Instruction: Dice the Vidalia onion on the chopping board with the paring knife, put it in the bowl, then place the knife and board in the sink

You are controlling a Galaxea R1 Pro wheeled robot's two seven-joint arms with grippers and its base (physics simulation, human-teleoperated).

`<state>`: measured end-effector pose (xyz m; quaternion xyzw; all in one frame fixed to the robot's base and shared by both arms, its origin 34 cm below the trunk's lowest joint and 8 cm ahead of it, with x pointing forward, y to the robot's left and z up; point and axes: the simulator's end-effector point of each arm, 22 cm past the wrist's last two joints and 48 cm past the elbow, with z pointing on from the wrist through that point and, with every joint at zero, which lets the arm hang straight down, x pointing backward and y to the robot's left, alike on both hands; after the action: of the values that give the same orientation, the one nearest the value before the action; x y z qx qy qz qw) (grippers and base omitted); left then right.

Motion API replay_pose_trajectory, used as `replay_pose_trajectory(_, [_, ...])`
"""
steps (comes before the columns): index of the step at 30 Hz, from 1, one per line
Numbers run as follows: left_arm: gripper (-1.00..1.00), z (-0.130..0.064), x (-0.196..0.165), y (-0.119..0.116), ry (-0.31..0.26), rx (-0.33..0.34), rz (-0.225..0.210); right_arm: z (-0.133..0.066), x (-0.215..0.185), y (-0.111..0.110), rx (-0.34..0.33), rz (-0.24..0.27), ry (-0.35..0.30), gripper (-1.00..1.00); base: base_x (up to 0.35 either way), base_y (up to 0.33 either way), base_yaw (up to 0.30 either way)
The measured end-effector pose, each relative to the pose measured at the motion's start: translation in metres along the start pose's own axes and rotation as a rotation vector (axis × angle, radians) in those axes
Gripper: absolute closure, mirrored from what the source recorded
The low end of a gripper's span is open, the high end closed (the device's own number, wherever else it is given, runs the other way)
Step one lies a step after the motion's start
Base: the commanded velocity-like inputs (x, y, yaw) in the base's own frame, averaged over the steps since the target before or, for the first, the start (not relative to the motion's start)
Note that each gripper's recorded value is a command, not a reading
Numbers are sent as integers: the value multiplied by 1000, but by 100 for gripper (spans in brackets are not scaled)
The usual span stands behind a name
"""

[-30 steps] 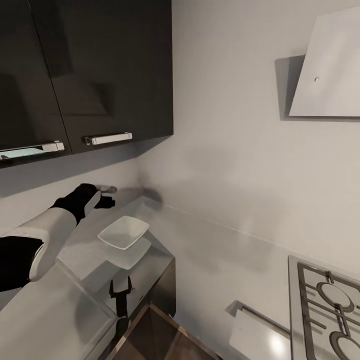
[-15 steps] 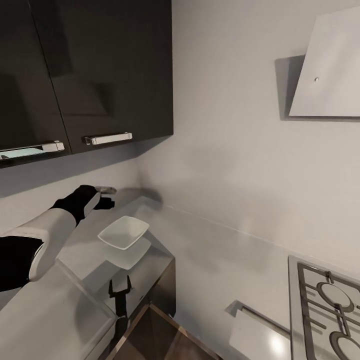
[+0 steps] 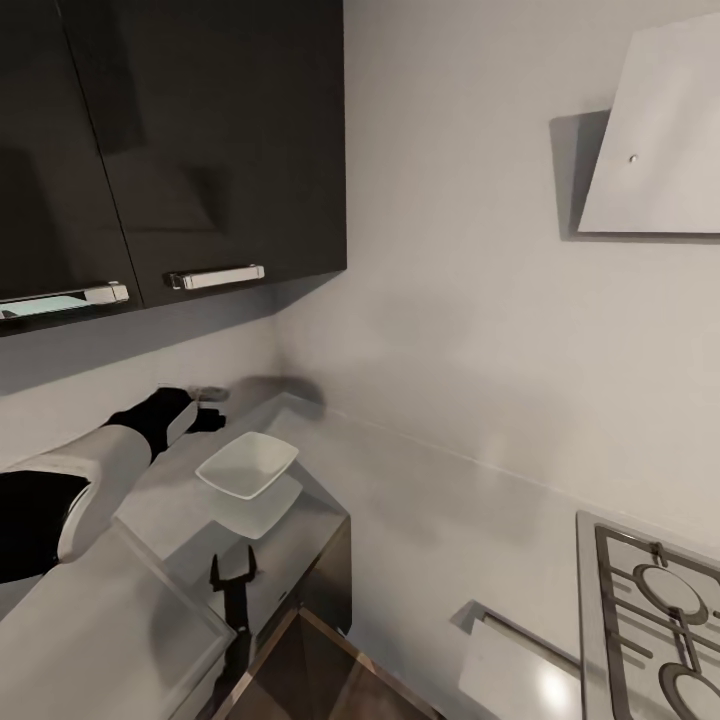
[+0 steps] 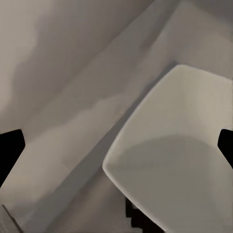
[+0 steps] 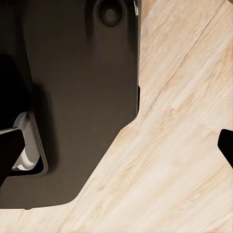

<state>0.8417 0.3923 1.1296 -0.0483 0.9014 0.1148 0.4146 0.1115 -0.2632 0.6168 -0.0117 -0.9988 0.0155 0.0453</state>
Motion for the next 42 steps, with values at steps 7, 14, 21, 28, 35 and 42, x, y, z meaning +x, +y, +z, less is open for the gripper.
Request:
replay_pose_trajectory(7, [-100, 8, 12, 4, -16, -9, -7, 0, 0, -1, 2, 0, 0, -100, 0, 0, 0])
replay_pose_trajectory(14, [-100, 15, 32, 6, 10, -14, -8, 0, 0, -1, 2, 0, 0, -100, 0, 0, 0])
replay_pose_trajectory(21, [-100, 18, 38, 5, 21, -13, -6, 0, 2, 1, 0, 1, 6, -100, 0, 0, 0])
replay_pose_trajectory(28, [-100, 24, 43, 1, 31, -10, -3, 1, 7, 1, 1, 1, 17, -100, 0, 0, 0])
replay_pose_trajectory(35, [-100, 29, 48, -6, 40, -3, 3, 1, 11, 0, 1, 1, 28, -100, 0, 0, 0])
replay_pose_trajectory(42, [-100, 35, 54, -9, 51, -2, 7, 1, 15, -1, 2, 0, 39, -100, 0, 0, 0])
